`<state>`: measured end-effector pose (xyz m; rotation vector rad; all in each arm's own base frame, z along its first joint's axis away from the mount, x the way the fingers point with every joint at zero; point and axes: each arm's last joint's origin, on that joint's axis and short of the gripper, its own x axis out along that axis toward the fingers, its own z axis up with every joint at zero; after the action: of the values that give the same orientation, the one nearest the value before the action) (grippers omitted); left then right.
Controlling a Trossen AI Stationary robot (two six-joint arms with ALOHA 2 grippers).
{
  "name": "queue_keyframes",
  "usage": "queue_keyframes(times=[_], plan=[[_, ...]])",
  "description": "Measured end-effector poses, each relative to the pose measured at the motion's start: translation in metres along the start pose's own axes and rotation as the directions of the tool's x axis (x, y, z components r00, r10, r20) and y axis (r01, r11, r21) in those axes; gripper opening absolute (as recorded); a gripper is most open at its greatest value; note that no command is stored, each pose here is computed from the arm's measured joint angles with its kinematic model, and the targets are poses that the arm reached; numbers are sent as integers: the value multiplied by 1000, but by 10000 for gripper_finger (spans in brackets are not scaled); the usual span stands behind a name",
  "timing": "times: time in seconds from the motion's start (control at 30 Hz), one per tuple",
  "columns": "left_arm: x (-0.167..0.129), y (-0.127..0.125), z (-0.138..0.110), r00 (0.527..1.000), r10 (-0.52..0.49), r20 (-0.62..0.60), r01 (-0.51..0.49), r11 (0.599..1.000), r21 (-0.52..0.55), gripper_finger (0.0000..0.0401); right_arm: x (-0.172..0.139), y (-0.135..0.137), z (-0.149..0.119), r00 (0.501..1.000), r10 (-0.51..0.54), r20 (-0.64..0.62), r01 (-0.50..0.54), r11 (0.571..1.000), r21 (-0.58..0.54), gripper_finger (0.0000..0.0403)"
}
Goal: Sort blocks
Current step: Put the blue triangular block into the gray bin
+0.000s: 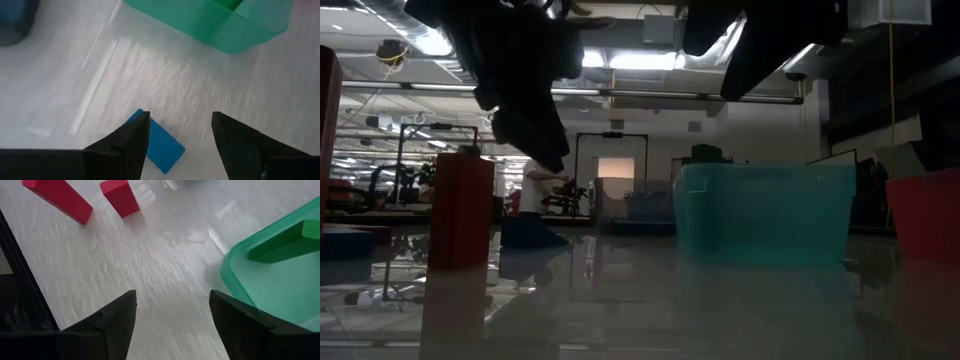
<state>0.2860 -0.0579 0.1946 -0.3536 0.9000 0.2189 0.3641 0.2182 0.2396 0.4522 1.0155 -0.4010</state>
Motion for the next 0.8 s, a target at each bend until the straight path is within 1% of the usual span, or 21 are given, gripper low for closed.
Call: queue_keyframes(times=[0.13,0.23,0.37,0.57,0.67,0.8], plan=[[5,0,-2,1000,15,-17,-16,1000,-15,195,0,0,0,1000,1,1,-1,1000,1,253],[12,2,-7,997,45,-59,-48,998,-46,192,0,0,0,1000,2,1,-2,1000,1,253],[23,4,-14,990,82,-114,-89,994,-63,190,0,0,0,1000,2,1,-2,1000,1,253],[36,5,-20,983,107,-152,-119,990,-71,190,0,0,0,1000,1,2,-1,1000,-1,253],[41,5,-21,982,108,-153,-123,988,-92,190,0,0,0,1000,1,2,-1,1000,-1,253],[45,5,-22,980,113,-161,-129,987,-95,190,0,0,0,1000,1,2,-1,1000,-1,253]])
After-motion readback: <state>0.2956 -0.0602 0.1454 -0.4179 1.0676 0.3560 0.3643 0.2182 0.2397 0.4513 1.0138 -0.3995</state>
